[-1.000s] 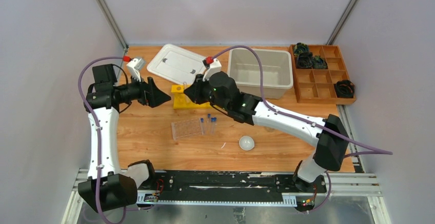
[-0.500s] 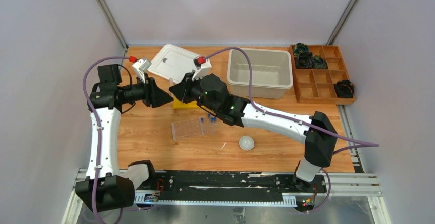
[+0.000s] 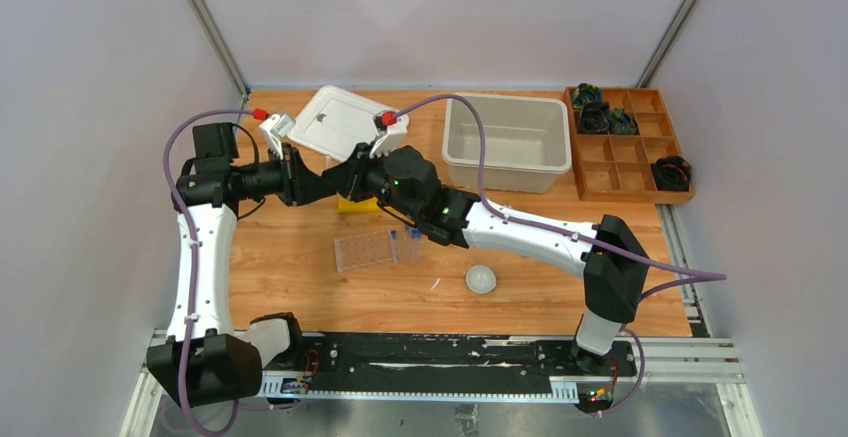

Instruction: Organize the chemistry lab equipment

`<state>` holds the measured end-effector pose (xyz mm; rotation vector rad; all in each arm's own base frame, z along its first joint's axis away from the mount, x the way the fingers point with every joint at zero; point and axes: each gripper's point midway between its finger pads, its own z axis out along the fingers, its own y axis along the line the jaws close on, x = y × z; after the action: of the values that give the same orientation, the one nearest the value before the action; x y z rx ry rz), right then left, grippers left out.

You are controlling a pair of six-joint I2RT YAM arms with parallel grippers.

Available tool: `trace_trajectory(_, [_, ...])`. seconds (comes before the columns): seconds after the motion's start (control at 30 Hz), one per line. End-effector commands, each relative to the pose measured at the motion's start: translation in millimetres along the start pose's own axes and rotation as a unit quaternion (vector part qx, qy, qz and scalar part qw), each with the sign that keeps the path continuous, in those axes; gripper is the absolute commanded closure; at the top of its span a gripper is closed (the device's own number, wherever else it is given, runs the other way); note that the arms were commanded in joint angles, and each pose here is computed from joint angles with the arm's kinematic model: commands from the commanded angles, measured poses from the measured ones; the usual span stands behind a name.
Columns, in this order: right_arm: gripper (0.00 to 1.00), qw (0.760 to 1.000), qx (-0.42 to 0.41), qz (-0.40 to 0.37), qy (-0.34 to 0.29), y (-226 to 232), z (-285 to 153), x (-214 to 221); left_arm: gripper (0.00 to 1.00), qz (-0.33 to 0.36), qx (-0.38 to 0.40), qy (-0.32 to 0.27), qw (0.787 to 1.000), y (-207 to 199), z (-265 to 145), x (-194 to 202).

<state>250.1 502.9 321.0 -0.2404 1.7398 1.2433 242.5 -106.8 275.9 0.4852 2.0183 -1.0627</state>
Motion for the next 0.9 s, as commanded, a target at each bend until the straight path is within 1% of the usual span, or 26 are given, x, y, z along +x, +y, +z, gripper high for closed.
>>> trace_trajectory(0.0, [1.0, 0.999, -0.035, 0.01, -0.029, 29, -1, -17, 0.84, 0.021, -0.002, -0.006, 1.0, -2, -2, -9])
trace_trajectory(0.03, [0.98, 0.999, -0.032, 0.009, -0.032, 28, -2, -18, 0.87, 0.022, -0.004, -0.006, 1.0, -1, -2, -9])
trace_trajectory(0.07, [0.93, 0.999, -0.027, 0.006, -0.034, 26, -2, -19, 0.89, 0.022, -0.009, -0.005, 1.0, 1, -2, -8])
trace_trajectory(0.13, [0.75, 0.999, -0.016, -0.003, -0.035, 22, -1, -23, 0.91, 0.023, -0.012, -0.003, 1.0, 3, -1, -8])
trace_trajectory(0.2, [0.57, 1.0, 0.009, -0.011, -0.018, 12, 3, -28, 0.91, 0.027, -0.014, -0.003, 1.0, 3, -2, -7])
trace_trajectory(0.3, [0.48, 0.999, 0.027, -0.015, 0.027, 1, 8, -31, 0.92, 0.038, -0.018, -0.004, 0.999, 2, -3, -7])
trace_trajectory(0.47, [0.45, 0.994, 0.004, -0.031, 0.107, 2, 8, -24, 0.92, 0.065, -0.028, -0.005, 0.997, 3, -5, -6])
trace_trajectory(0.6, [0.45, 0.985, -0.016, -0.049, 0.165, 5, 8, -17, 0.95, 0.085, -0.036, -0.003, 0.996, 5, -6, -4])
trace_trajectory(0.73, [0.45, 0.983, -0.027, -0.055, 0.174, 7, 5, -17, 0.95, 0.094, -0.041, 0.001, 0.995, 7, -5, -2])
trace_trajectory(0.87, [0.49, 0.983, -0.028, -0.054, 0.176, 7, 6, -17, 0.95, 0.093, -0.037, 0.003, 0.995, 5, -4, 0])
